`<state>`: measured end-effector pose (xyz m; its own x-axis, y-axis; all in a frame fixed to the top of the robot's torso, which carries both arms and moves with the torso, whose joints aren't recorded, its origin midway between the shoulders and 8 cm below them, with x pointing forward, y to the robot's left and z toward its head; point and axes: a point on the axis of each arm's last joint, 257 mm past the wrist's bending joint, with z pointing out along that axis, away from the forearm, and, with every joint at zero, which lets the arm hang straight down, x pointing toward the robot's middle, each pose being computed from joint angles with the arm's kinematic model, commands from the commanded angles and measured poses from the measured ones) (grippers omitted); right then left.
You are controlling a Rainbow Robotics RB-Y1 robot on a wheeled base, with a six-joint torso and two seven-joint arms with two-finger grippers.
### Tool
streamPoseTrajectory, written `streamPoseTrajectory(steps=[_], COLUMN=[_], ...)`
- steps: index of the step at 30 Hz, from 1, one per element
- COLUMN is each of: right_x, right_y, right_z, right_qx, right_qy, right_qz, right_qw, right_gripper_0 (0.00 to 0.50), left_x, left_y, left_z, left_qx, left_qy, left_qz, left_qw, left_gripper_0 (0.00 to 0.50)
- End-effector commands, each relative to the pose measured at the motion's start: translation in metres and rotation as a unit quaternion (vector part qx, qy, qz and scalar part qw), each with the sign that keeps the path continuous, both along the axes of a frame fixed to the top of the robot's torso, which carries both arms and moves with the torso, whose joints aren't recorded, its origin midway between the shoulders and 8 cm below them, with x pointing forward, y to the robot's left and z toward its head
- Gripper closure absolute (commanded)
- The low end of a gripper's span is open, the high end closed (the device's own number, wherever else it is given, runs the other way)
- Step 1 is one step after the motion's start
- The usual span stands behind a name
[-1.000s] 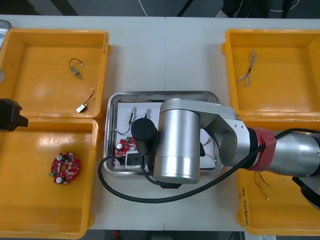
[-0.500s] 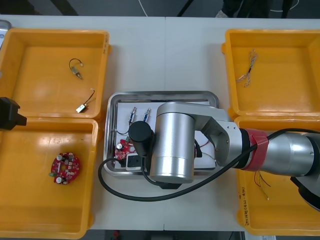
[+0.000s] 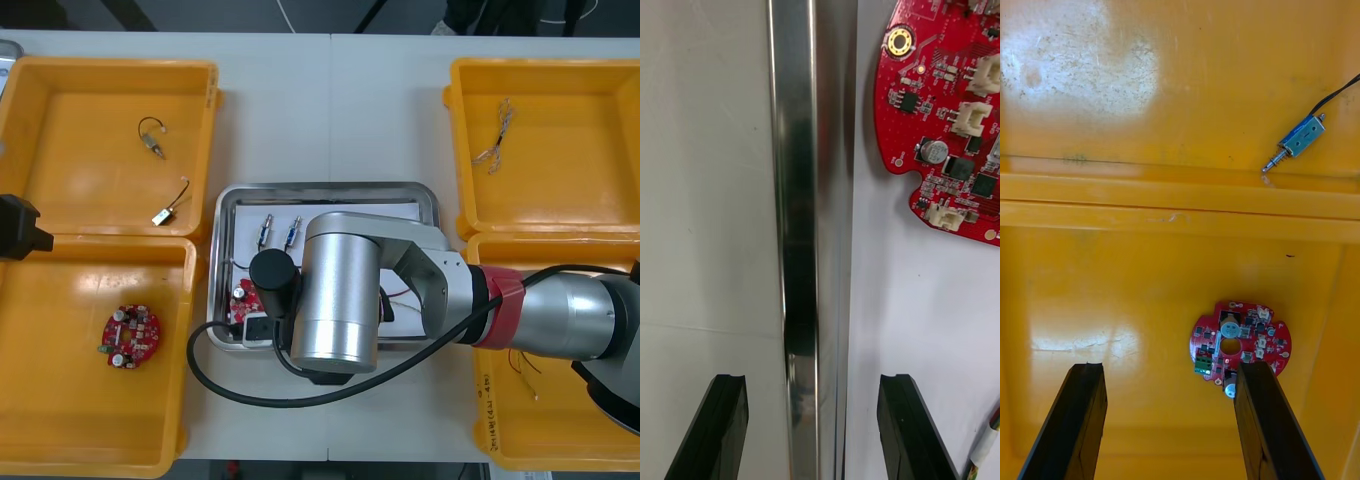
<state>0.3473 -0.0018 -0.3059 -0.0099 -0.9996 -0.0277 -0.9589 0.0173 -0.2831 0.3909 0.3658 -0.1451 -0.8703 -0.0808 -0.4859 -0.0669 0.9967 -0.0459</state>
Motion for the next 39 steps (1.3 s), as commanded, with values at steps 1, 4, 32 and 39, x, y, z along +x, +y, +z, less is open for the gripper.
streamPoseTrajectory(steps=[1,4,32,39], right_x=[-0.015,-0.015,-0.011,0.004], right_y=[0.01,0.008,0.013,0.014], right_z=[-0.01,-0.014,-0.02,-0.01], right_qx=[0.004,0.004,0.011,0.008], right_qy=[0.01,0.006,-0.015,-0.041], right_qz=[0.023,0.019,0.016,0.022], right_qw=[1.0,1.0,1.0,0.999], right_gripper_0=[0.0,0.0,0.5,0.5], left_x=[-0.001,-0.001,-0.001,-0.001], left_y=[0.003,0.003,0.003,0.003], left_z=[0.013,0.013,0.013,0.013], left_qx=[0.023,0.023,0.023,0.023], left_qy=[-0.017,-0.017,-0.017,-0.017], left_qz=[-0.029,-0.029,-0.029,-0.029], left_qw=[0.9992,0.9992,0.9992,0.9992], left_gripper_0=[0.0,0.0,0.0,0.0])
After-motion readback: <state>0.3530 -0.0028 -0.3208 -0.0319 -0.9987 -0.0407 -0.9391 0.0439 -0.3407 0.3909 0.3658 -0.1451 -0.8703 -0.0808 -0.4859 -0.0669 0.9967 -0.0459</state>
